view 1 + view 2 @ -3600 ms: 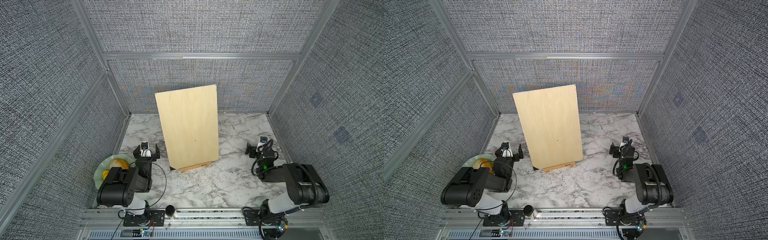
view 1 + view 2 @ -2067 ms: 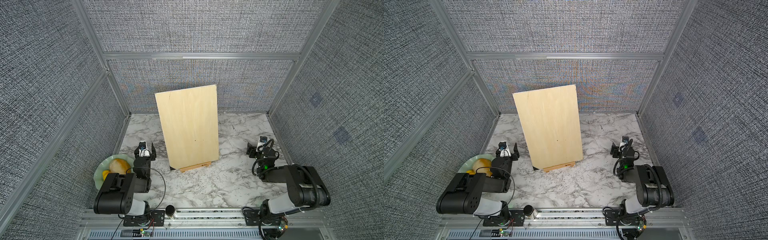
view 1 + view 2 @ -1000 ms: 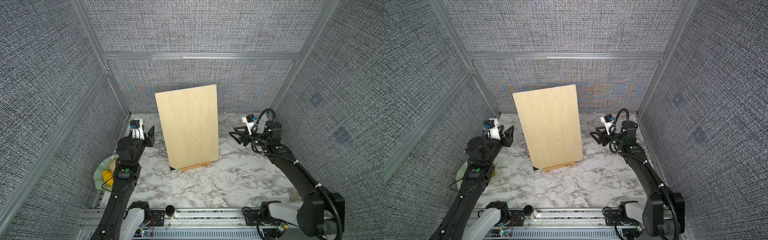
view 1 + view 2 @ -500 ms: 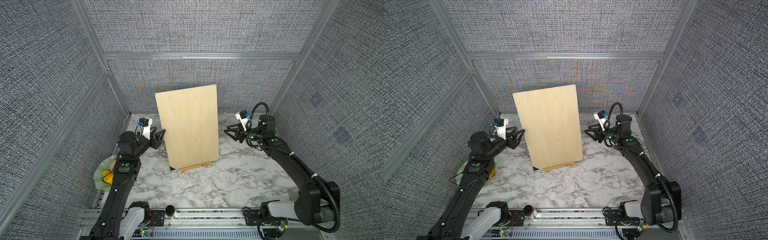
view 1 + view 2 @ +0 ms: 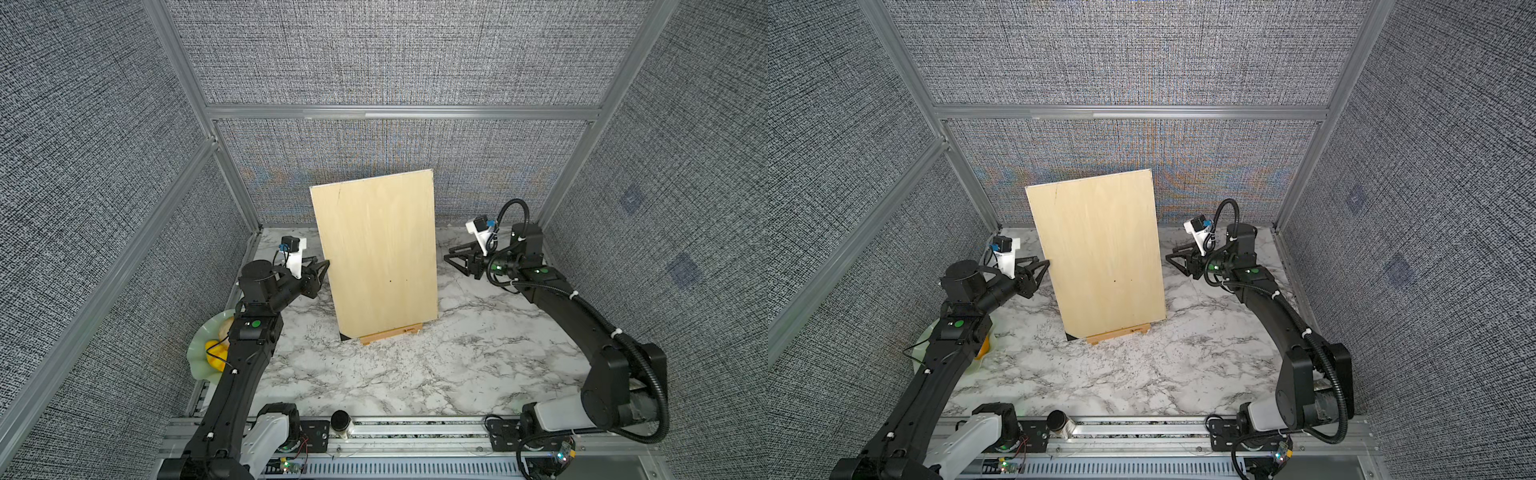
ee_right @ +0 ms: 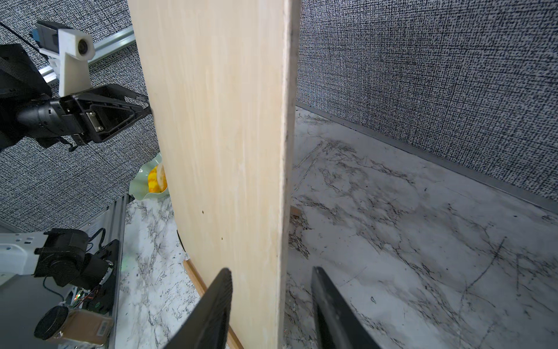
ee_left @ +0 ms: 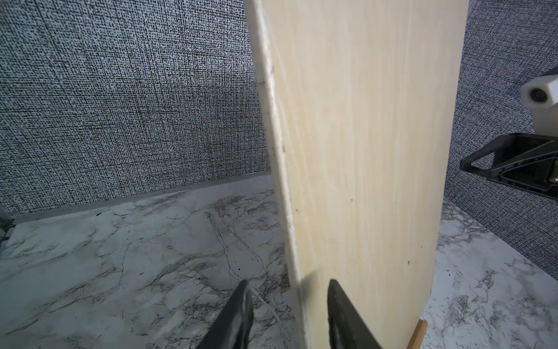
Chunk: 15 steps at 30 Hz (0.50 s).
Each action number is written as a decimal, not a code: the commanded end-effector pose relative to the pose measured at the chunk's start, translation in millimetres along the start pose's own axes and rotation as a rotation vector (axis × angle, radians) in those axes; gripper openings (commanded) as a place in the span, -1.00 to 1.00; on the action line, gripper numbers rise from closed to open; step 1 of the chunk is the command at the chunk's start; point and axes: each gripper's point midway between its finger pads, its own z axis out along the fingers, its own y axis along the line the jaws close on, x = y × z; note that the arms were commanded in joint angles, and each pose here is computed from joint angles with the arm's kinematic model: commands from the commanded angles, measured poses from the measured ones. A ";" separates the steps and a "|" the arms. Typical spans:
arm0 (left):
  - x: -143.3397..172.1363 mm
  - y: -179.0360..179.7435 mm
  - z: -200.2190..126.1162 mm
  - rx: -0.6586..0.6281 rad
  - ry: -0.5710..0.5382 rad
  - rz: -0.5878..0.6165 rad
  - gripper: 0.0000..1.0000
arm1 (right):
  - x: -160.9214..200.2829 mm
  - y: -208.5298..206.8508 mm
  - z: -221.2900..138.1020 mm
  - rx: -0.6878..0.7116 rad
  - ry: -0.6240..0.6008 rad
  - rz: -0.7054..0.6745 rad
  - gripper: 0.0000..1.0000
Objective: Disassemble the easel
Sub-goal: Adjust the easel at the center of the board.
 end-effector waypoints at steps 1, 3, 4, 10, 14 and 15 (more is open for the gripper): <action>2.7 3.0 -1.0 -0.017 0.004 0.011 -0.15 | -1.0 0.1 2.7 -0.012 -0.008 0.001 -0.08; 4.5 10.3 -3.1 -0.064 0.003 0.003 -0.17 | 1.8 -1.6 3.4 -0.007 -0.003 0.007 -0.08; 4.7 12.9 -4.4 -0.082 0.001 0.003 -0.20 | 2.8 -2.3 4.1 -0.003 -0.001 0.007 -0.07; 3.9 7.6 -5.3 -0.053 -0.004 -0.004 -0.29 | 3.1 -6.0 9.1 -0.007 0.003 0.010 0.02; 2.4 -3.2 -5.0 0.011 -0.010 0.000 -0.26 | 2.5 -8.0 14.6 -0.035 0.001 0.016 0.03; 2.9 -4.6 -4.6 0.020 -0.010 0.000 -0.26 | 1.2 -7.5 16.0 -0.048 -0.004 0.015 0.03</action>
